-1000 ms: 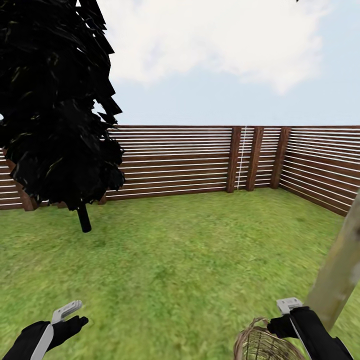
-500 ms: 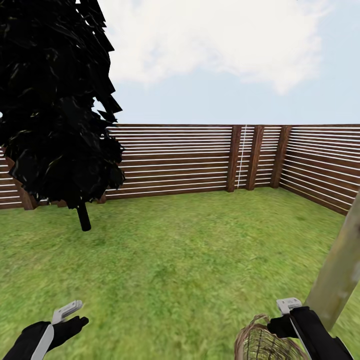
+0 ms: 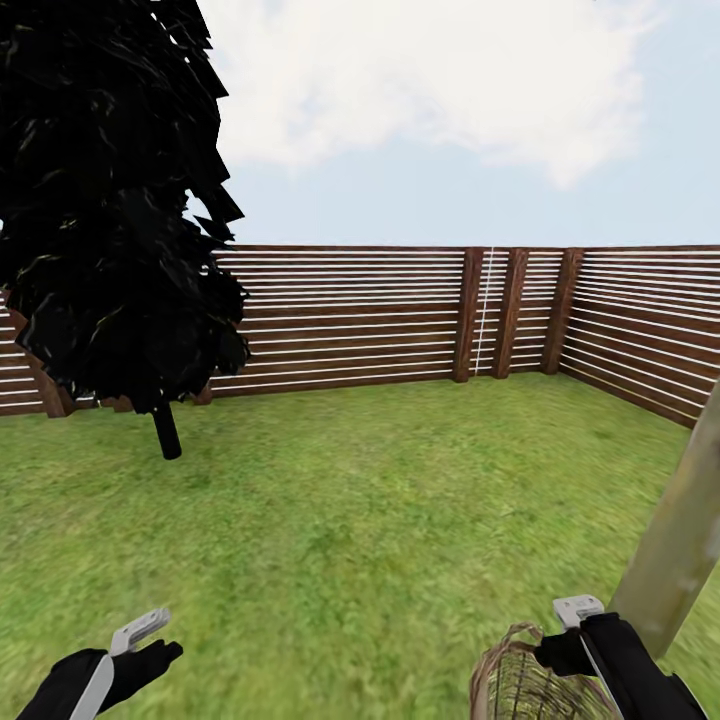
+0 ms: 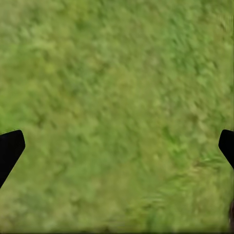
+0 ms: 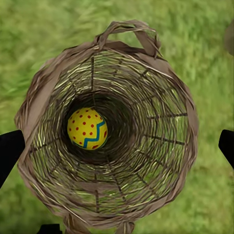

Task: Take the three Easter eggs out of the wicker basket on the lawn in the garden, then place them on the lawn next to a single tree (choose any tree) so that all three eggs are next to the same tree and none are left in the basket.

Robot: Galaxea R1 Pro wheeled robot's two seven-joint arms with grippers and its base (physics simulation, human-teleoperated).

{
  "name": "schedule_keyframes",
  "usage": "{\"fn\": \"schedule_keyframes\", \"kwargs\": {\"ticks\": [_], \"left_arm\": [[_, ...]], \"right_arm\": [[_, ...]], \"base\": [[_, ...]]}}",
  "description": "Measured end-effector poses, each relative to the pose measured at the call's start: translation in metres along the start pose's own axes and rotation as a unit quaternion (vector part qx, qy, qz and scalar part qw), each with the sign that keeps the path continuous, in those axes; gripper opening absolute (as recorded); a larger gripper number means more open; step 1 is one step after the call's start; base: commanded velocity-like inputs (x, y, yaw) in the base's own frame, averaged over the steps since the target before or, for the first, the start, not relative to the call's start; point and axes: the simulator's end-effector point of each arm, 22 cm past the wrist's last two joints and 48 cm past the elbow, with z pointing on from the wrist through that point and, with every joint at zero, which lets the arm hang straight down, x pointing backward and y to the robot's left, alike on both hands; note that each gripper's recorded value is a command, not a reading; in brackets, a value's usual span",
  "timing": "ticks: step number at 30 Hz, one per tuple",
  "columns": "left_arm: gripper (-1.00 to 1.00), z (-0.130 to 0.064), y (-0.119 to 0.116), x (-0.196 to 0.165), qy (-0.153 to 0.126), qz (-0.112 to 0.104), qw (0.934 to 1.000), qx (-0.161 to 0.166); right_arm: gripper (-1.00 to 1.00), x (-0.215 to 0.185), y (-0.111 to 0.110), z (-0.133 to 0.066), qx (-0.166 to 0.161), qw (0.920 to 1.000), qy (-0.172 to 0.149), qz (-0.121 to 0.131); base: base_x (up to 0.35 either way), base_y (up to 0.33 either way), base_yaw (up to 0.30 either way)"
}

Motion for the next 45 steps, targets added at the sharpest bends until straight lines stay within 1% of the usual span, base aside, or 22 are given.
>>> {"fn": "schedule_keyframes", "kwargs": {"ticks": [10,16,18,19,20,22,38,45], "left_arm": [[1.00,0.014,0.005,0.009,0.001,-0.001,1.0000,0.000],[1.00,0.019,0.008,0.004,-0.011,0.001,0.9999,-0.001],[1.00,0.018,0.007,-0.006,-0.026,0.004,0.9997,0.001],[1.00,0.014,0.005,-0.018,-0.041,0.006,0.9992,0.003],[1.00,0.013,0.004,-0.024,-0.049,0.008,0.9988,0.005],[1.00,0.012,0.001,-0.030,-0.058,0.009,0.9982,0.008],[1.00,0.037,-0.001,-0.011,-0.058,0.011,0.9981,0.014],[1.00,0.050,-0.009,0.004,-0.052,0.011,0.9983,0.021]], "right_arm": [[1.00,0.008,0.004,0.015,0.000,1.0000,0.000,0.000],[1.00,0.014,0.006,0.024,0.000,1.0000,0.000,-0.001],[1.00,0.015,0.008,0.027,0.000,1.0000,-0.001,-0.002],[1.00,0.016,0.008,0.029,0.000,1.0000,-0.001,-0.003],[1.00,0.017,0.009,0.031,0.000,1.0000,-0.001,-0.003],[1.00,0.019,0.010,0.034,-0.001,1.0000,-0.001,-0.003],[1.00,0.034,0.013,0.059,-0.001,1.0000,-0.002,0.000],[1.00,0.042,0.016,0.070,-0.001,1.0000,-0.002,-0.001]], "base": [[0.000,0.000,0.000],[0.000,0.000,0.000],[0.000,0.000,0.000],[0.000,0.000,0.000],[0.000,0.000,0.000],[0.000,0.000,0.000],[0.000,0.000,0.000],[0.000,0.000,0.000]]}}
